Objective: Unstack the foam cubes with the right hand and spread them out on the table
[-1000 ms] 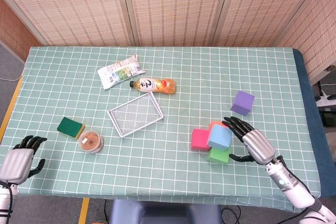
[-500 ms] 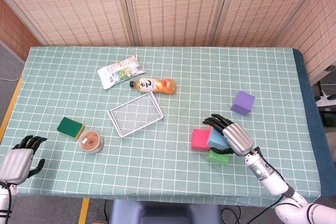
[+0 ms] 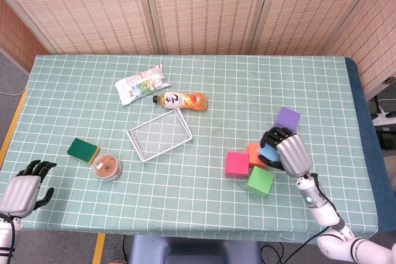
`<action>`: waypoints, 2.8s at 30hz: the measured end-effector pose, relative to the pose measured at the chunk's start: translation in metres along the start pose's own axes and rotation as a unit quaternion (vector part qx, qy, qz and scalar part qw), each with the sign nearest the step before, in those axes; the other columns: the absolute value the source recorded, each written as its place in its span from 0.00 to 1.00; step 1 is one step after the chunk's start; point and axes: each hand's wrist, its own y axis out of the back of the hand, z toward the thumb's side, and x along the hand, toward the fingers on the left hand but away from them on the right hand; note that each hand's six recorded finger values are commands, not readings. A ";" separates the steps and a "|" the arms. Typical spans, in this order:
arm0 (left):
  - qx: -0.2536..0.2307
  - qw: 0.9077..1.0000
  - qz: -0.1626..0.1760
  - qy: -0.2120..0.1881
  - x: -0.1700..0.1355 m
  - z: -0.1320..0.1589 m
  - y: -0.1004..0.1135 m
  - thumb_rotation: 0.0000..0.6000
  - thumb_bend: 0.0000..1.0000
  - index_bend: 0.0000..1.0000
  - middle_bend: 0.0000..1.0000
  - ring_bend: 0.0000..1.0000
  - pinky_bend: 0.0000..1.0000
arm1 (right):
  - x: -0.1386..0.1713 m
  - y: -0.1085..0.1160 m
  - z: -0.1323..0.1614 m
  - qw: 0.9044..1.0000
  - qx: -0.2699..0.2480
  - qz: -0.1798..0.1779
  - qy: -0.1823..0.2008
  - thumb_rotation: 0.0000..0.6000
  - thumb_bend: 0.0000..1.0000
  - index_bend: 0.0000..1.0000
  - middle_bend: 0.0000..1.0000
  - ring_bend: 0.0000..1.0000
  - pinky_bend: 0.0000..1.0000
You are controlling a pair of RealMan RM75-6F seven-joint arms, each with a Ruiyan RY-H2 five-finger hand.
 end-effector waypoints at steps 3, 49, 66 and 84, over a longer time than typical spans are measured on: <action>0.001 1.000 -0.002 -0.001 0.000 0.001 0.000 1.00 0.40 0.23 0.21 0.14 0.39 | -0.007 0.004 -0.005 1.000 0.014 -0.020 -0.006 1.00 0.06 0.65 0.58 0.59 0.81; 0.008 1.000 -0.019 -0.009 0.002 0.006 -0.007 1.00 0.41 0.23 0.21 0.14 0.39 | -0.051 -0.046 -0.033 0.991 -0.118 0.065 0.013 1.00 0.06 0.09 0.15 0.03 0.13; 0.006 1.000 -0.018 -0.008 0.001 0.005 -0.006 1.00 0.41 0.23 0.21 0.14 0.39 | 0.079 0.000 -0.003 0.969 -0.049 0.241 0.020 1.00 0.06 0.21 0.29 0.19 0.32; 0.002 1.000 -0.015 -0.007 0.000 0.004 -0.004 1.00 0.41 0.23 0.21 0.14 0.39 | 0.098 -0.024 0.008 0.975 -0.010 0.217 0.041 1.00 0.06 0.18 0.29 0.20 0.34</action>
